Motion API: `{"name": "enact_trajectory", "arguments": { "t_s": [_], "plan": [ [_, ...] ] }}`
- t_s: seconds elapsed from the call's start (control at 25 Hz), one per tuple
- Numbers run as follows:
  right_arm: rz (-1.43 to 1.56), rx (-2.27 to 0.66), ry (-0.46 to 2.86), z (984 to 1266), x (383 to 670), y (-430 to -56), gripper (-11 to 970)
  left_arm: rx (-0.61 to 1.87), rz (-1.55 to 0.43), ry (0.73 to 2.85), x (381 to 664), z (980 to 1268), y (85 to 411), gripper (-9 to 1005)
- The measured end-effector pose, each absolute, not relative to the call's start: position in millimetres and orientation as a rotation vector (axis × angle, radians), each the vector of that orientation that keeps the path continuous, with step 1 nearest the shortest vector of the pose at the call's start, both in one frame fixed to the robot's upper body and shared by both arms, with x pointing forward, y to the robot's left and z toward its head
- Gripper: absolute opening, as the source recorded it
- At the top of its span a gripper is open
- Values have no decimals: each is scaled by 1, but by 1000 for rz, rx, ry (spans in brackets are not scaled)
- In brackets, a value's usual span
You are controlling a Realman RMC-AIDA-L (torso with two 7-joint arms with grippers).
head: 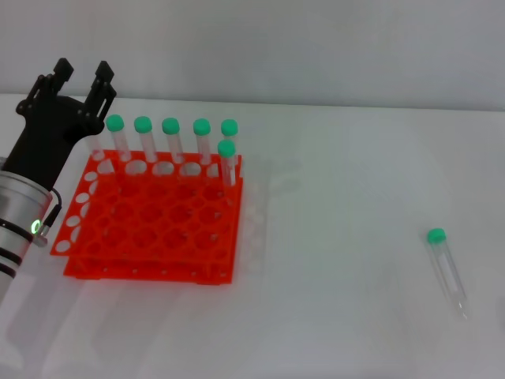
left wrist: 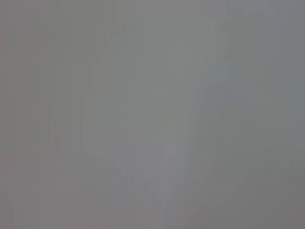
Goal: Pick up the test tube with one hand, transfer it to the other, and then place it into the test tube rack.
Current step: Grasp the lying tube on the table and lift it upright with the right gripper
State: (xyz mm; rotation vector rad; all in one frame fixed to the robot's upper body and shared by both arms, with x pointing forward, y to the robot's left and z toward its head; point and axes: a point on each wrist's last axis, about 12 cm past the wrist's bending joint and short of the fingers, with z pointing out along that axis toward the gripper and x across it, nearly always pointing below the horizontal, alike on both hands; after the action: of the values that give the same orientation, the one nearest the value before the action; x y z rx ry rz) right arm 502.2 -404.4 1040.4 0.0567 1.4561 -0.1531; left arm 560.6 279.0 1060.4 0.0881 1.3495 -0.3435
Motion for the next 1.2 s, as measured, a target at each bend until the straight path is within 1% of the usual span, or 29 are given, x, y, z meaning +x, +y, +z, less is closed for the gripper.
{"name": "enact_trajectory", "arguments": {
  "t_s": [0.28,0.6,0.76,0.8,1.0,1.12,1.2],
  "plan": [
    [-175,87,1497,1035,496,-411,861,112,-364,1346,564,1062,273,637],
    [-182,65,1497,1036,497,-413,860,94,-371,1345,569,1065,270,735],
    [-172,42,1470,1039,497,-410,860,88,-384,1341,569,1065,269,861],
    [-164,12,1463,1043,499,-410,860,85,-389,1343,568,1065,269,892],
    [-102,-117,1467,1057,509,-414,860,55,-402,1364,561,1059,274,892],
    [-36,-186,1468,1075,512,-423,861,33,-406,1380,555,1054,279,892],
    [0,-245,1480,1094,515,-430,861,25,-405,1386,552,1052,281,892]
  ]
}}
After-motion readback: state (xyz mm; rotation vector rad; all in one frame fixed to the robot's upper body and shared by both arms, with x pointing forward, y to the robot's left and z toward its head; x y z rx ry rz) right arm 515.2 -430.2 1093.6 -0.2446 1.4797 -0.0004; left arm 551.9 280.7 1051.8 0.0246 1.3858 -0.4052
